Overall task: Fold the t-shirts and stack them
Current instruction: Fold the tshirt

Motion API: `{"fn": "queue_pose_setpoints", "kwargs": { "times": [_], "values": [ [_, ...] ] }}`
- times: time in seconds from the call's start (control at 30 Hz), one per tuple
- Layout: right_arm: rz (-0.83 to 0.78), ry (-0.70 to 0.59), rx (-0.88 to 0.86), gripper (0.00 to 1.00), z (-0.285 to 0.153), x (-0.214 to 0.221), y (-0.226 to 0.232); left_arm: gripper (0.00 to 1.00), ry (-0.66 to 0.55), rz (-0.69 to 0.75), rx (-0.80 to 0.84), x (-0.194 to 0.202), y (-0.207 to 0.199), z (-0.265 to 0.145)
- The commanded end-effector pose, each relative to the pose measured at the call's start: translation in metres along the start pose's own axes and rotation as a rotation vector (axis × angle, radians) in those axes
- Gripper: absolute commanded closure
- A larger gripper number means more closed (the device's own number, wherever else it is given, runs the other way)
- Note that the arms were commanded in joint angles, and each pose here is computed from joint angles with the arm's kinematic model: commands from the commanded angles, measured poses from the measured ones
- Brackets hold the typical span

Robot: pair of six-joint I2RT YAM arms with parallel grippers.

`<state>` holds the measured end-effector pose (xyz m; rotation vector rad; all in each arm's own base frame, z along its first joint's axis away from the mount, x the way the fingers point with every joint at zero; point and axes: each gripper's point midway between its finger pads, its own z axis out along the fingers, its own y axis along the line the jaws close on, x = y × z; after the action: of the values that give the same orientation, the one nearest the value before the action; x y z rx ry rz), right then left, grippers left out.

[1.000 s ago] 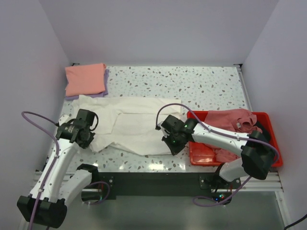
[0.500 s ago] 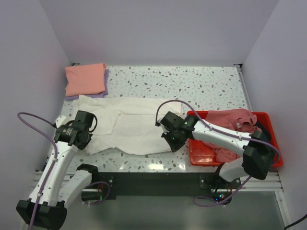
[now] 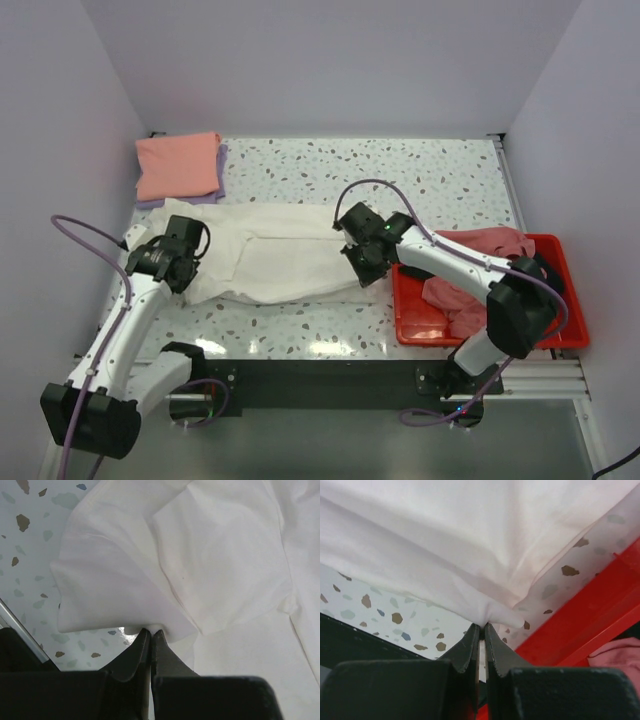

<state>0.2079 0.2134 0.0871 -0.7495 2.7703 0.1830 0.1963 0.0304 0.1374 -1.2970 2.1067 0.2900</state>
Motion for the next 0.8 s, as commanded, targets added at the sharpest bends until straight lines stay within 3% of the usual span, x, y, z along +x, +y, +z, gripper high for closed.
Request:
{"fn": "queue_pose_setpoints", "kwargs": {
  "times": [0.0, 0.27, 0.77],
  "values": [
    [0.008, -0.098, 0.016, 0.96, -0.010, -0.038, -0.007, 1.00, -0.093, -0.057, 0.054, -0.029, -0.030, -0.003],
    [0.029, -0.107, 0.036, 0.96, -0.003, -0.065, -0.019, 1.00, -0.152, -0.114, 0.066, -0.052, -0.049, 0.006],
    [0.126, -0.087, 0.095, 0.96, 0.007, -0.099, -0.059, 1.00, -0.095, -0.110, 0.097, -0.066, -0.075, 0.051]
  ]
}}
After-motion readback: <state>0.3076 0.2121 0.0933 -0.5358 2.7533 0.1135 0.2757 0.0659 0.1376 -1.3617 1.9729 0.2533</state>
